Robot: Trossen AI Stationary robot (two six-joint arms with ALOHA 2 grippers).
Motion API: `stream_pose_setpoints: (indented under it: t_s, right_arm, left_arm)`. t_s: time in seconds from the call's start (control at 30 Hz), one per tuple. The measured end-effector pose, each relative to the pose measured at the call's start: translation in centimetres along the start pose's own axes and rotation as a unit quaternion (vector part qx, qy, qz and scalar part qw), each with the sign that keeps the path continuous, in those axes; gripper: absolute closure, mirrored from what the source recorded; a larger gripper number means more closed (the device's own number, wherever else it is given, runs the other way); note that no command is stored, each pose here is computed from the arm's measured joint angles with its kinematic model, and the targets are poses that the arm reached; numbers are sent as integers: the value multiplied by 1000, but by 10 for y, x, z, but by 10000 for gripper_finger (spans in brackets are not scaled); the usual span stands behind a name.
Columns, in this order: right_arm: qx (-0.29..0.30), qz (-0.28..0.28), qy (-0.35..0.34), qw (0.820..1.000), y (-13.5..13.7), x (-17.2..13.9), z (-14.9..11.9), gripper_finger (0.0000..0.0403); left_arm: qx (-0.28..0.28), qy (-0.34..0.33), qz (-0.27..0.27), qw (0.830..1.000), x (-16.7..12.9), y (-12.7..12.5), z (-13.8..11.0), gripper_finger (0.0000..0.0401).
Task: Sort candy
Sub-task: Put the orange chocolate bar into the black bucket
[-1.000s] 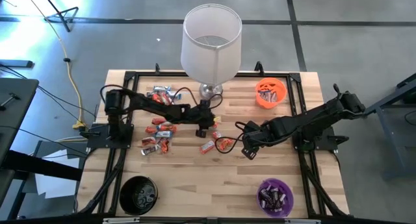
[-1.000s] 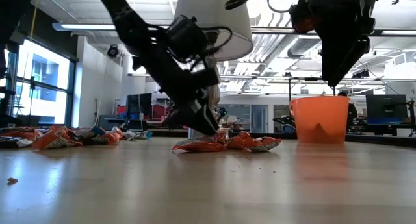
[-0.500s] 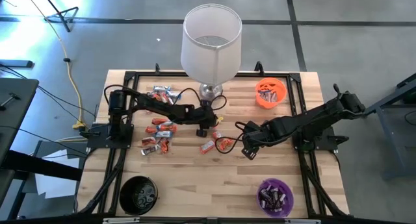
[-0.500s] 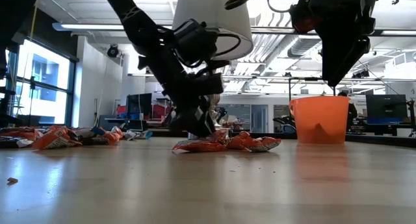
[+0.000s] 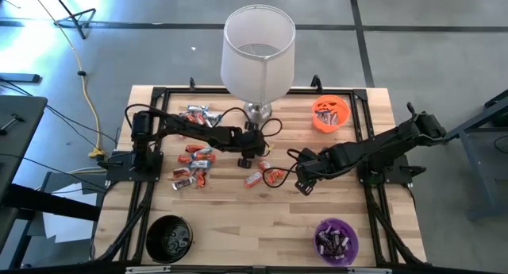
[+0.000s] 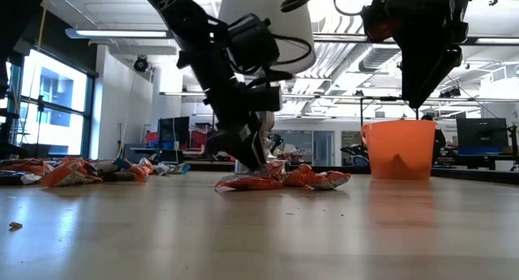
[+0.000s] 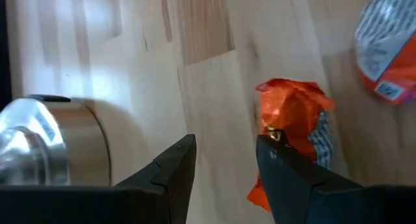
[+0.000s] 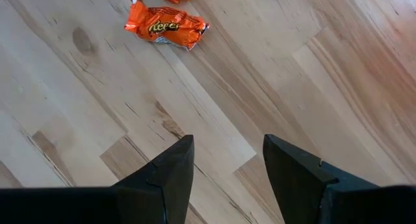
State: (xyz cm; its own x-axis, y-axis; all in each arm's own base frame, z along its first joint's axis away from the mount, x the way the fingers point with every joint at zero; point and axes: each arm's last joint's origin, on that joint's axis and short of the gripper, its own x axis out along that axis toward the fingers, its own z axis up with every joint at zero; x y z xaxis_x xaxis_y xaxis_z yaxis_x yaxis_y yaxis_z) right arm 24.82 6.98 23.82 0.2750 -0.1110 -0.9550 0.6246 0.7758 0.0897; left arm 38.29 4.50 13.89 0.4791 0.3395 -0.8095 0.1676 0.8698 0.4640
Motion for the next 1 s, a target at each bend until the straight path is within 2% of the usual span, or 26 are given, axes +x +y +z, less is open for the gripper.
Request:
stream_pose_setpoints:
  t_s: [0.5,0.63,0.8,1.0]
  right_arm:
    - [2,0,0,1000,0,0,0,222]
    - [2,0,0,1000,0,0,0,222]
    - [2,0,0,1000,0,0,0,222]
    - [0,0,0,1000,0,0,0,222]
  left_arm:
    - [49,30,42,997,-16,-11,17,249]
    - [56,59,36,996,-23,-17,19,249]
    - [35,78,15,996,-29,-28,19,249]
    - [24,59,-1,998,-29,-30,22,249]
